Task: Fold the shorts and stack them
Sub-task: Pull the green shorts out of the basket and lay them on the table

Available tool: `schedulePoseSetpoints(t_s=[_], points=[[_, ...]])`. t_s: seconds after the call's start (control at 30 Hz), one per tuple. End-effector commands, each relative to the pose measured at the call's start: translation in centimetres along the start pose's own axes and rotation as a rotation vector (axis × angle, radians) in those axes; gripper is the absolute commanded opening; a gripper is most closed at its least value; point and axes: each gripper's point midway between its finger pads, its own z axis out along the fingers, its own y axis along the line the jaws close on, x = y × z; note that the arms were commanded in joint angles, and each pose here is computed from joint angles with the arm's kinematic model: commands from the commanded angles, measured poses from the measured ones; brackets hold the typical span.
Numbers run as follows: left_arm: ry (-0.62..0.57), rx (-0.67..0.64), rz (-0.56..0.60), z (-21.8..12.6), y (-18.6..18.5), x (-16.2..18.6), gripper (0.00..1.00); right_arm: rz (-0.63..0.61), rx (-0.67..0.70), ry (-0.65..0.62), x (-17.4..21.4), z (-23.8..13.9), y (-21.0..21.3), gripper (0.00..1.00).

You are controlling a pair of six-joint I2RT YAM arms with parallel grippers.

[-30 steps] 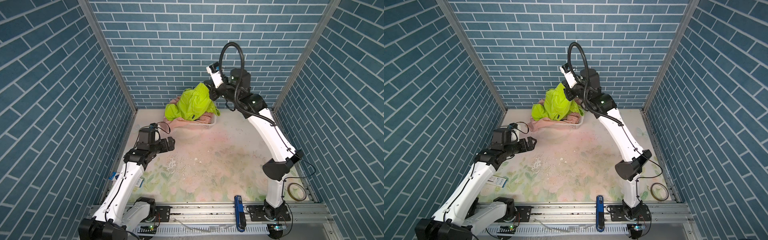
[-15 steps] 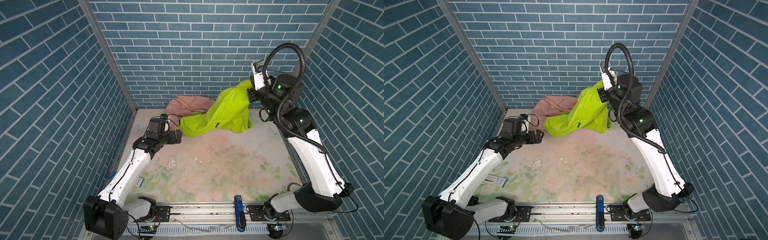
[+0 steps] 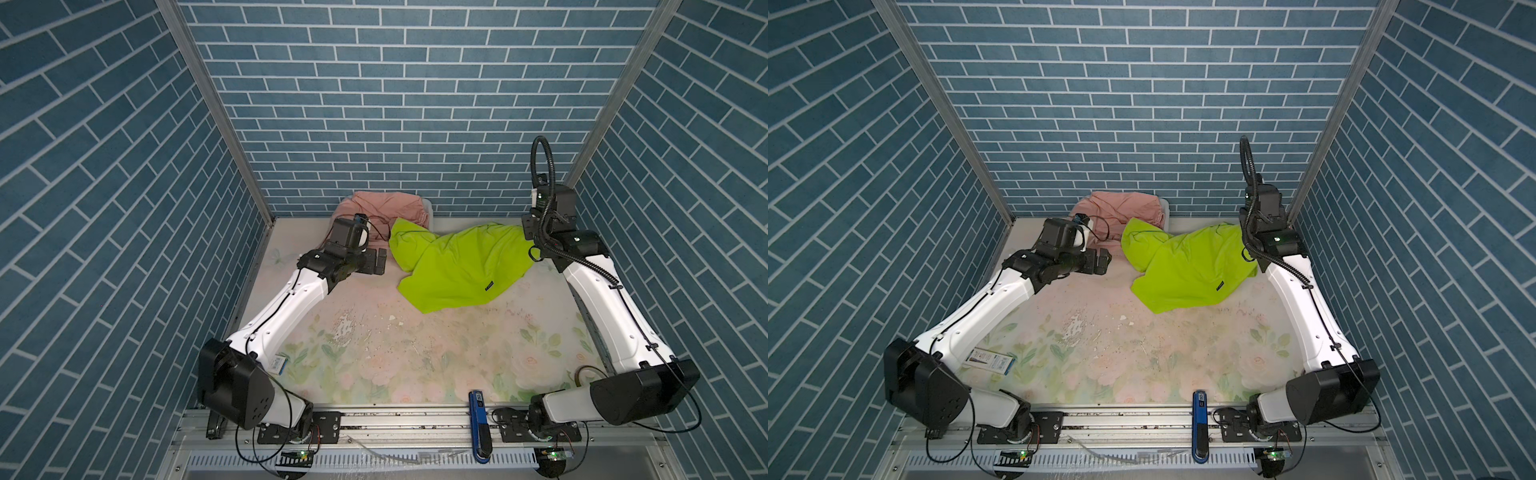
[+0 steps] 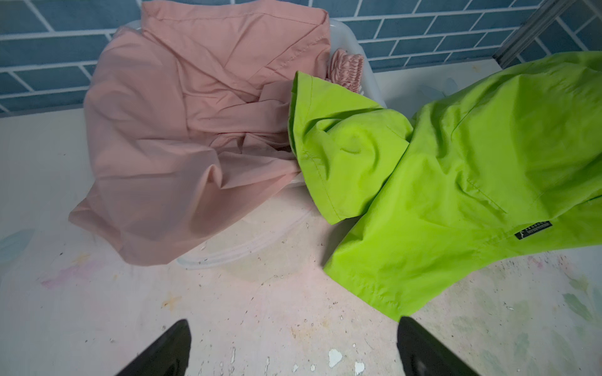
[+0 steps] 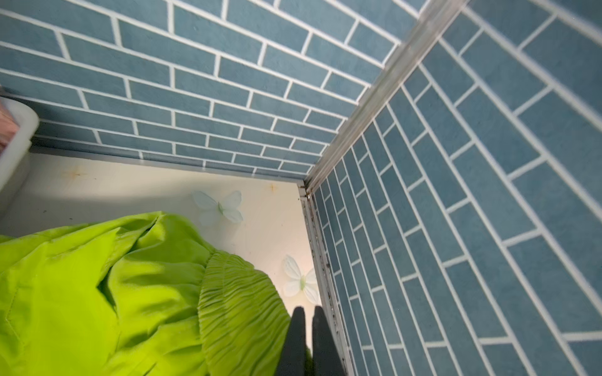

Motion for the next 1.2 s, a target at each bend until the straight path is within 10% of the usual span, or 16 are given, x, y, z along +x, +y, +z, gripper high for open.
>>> schedulePoseSetpoints(t_s=[0.0, 0.27, 0.57, 0.83, 1.17], points=[[0.043, -0.007, 0.063, 1.6, -1.2, -0.4, 1.00, 0.234, 0.135, -0.116, -1.3, -3.1, -7.5, 0.00], [0.045, 0.037, 0.088, 4.5, -3.7, -2.2, 1.00, 0.204, 0.152, -0.142, -4.3, -4.5, -9.7, 0.00], [0.026, 0.082, 0.114, 9.0, -6.3, -2.9, 1.00, 0.273, -0.334, -0.036, 0.6, 1.8, 3.8, 0.00], [0.025, 0.085, 0.227, 14.6, -9.7, -2.9, 1.00, 0.066, -0.596, 0.012, 3.5, 1.0, 16.4, 0.00], [0.085, 0.001, 0.255, 21.5, -9.7, -2.7, 1.00, 0.130, -0.733, -0.033, 4.2, -3.0, 18.5, 0.00]])
